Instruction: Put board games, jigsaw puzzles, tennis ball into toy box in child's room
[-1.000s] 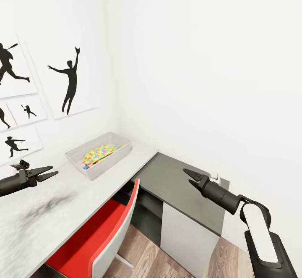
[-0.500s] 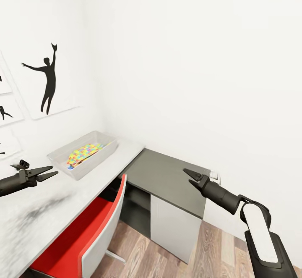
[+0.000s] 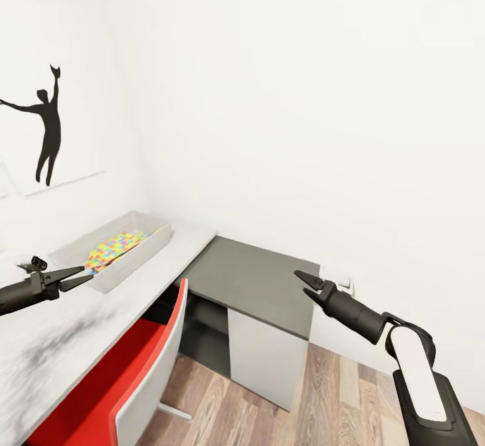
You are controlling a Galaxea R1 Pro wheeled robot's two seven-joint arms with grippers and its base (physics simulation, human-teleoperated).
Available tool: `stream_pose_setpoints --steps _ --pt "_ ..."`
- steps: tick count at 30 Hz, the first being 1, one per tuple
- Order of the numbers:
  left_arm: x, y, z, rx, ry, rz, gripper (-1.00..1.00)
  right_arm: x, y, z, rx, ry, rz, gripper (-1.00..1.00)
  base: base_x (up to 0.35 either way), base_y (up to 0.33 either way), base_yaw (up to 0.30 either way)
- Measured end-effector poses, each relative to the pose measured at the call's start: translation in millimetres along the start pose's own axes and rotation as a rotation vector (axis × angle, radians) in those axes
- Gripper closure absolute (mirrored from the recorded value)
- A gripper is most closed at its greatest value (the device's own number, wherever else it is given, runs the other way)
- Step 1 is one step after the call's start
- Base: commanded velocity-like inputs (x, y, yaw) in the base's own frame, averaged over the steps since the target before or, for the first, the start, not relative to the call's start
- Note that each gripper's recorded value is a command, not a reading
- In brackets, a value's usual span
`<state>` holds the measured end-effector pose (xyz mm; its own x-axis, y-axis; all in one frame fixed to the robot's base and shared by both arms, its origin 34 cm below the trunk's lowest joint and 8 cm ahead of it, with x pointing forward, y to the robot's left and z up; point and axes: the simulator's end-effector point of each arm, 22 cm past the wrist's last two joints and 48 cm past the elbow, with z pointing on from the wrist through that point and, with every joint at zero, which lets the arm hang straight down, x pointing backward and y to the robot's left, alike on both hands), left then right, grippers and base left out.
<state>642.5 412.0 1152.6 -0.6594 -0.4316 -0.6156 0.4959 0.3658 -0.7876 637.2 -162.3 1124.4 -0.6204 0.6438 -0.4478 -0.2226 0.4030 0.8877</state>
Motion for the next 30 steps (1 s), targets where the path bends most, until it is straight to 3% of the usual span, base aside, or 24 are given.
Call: stream_pose_setpoints --steps 30 --pt "-0.1 -0.1 0.0 0.0 -0.001 0.0 -1.0 0.1 -0.7 -0.1 0.001 0.001 0.001 -1.0 -0.035 0.017 -0.274"
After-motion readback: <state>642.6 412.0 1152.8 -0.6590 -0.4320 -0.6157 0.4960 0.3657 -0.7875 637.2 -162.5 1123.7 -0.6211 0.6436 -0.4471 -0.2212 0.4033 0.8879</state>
